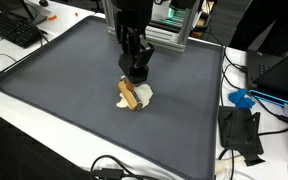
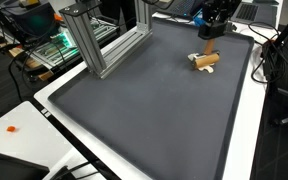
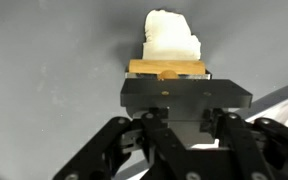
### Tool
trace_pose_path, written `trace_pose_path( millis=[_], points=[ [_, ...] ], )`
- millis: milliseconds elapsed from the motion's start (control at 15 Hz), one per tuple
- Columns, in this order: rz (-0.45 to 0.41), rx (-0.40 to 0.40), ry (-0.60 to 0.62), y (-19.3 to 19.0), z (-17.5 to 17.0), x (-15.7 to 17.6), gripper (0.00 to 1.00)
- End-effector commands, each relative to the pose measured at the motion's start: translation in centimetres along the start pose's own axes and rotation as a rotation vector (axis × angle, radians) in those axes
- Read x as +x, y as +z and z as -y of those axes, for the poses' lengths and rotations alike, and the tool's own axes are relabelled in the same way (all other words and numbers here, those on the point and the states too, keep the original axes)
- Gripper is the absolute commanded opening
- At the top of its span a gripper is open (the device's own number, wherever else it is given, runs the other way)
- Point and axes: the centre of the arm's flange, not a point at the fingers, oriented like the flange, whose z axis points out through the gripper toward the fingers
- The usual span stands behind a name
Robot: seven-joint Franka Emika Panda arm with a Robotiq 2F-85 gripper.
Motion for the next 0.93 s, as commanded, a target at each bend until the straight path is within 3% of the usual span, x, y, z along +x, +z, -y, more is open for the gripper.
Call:
trace_pose_path(
  millis=[0, 867],
  points=[
    [0.146, -0.042, -0.018, 4.2, 0.0, -2.8, 0.22],
    [0.273, -0.061, -0.043, 4.5, 0.7, -5.4, 0.22]
  ],
)
